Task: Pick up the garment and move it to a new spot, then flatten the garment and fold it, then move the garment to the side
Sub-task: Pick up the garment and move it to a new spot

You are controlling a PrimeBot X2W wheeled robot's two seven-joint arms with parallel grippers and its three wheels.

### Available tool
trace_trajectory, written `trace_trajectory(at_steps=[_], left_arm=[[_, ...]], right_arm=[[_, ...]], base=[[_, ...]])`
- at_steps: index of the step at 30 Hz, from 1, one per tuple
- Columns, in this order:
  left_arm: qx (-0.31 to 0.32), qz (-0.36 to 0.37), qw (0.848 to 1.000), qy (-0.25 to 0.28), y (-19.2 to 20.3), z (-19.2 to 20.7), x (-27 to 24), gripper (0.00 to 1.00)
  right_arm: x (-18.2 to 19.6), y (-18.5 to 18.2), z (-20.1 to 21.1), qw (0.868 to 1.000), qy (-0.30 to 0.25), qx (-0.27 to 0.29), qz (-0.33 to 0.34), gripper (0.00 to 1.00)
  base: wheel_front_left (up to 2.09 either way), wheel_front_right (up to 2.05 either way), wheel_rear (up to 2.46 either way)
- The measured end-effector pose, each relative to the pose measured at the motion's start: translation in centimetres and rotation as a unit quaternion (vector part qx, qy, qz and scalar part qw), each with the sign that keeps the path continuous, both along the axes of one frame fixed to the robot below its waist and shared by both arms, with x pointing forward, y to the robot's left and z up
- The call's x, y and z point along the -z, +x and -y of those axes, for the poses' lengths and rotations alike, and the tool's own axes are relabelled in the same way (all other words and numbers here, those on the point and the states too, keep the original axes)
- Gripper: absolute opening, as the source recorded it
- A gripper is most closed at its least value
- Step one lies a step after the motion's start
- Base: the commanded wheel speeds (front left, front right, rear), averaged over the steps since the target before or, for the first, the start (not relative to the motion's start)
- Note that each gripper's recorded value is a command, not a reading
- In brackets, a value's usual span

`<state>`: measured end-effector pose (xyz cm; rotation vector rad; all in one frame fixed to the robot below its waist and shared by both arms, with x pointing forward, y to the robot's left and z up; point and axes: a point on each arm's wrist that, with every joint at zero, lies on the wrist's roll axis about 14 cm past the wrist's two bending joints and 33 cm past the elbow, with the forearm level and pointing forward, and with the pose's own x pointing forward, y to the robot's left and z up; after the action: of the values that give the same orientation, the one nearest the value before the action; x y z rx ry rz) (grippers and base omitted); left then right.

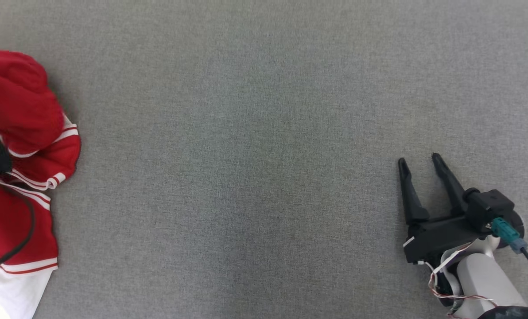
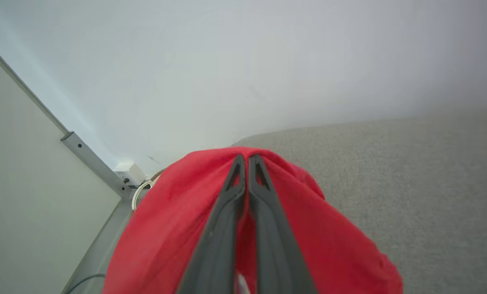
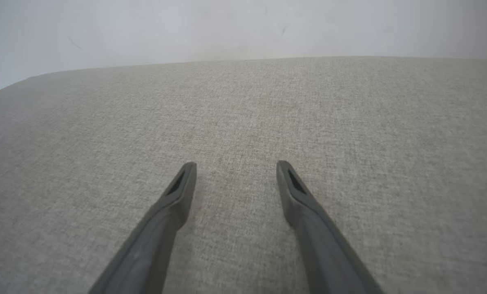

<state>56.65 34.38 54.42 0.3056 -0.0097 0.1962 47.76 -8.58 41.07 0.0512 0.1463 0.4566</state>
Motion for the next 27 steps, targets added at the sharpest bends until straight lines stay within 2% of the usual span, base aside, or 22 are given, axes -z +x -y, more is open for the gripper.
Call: trace_trajectory(at_steps=[5, 8, 11, 14, 19, 27], left_arm=[[0.056, 0.073, 0.995, 0.040, 0.9, 3.1, -6.2, 0.00], [0.098, 0.124, 0.986, 0.060, 1.5, 6.0, -10.6, 0.00], [0.139, 0.160, 0.976, 0.058, 1.6, 9.4, -13.4, 0.00], [0.183, 0.191, 0.963, 0.045, 1.6, 13.1, -15.5, 0.00], [0.255, 0.209, 0.944, 0.004, 1.2, 19.4, -16.3, 0.00], [0.366, 0.155, 0.912, -0.099, -1.6, 30.1, -11.4, 0.00]], right_arm=[[-1.3, -0.5, -1.0, 1.000, 0.020, 0.002, 0.006, 1.00], [-2.0, -1.0, -1.6, 0.999, 0.033, 0.003, 0.008, 1.00], [-2.6, -1.6, -1.7, 0.999, 0.045, 0.011, 0.008, 1.00], [-3.0, -2.2, -1.5, 0.998, 0.053, 0.022, 0.006, 1.00], [-4.0, -3.2, -0.2, 0.997, 0.060, 0.047, 0.012, 1.00], [-5.6, -4.9, 3.0, 0.993, 0.059, 0.096, 0.027, 1.00]], base=[[0.00, 0.00, 0.00], [0.00, 0.00, 0.00], [0.00, 0.00, 0.00], [0.00, 0.00, 0.00], [0.00, 0.00, 0.00], [0.00, 0.00, 0.00]])
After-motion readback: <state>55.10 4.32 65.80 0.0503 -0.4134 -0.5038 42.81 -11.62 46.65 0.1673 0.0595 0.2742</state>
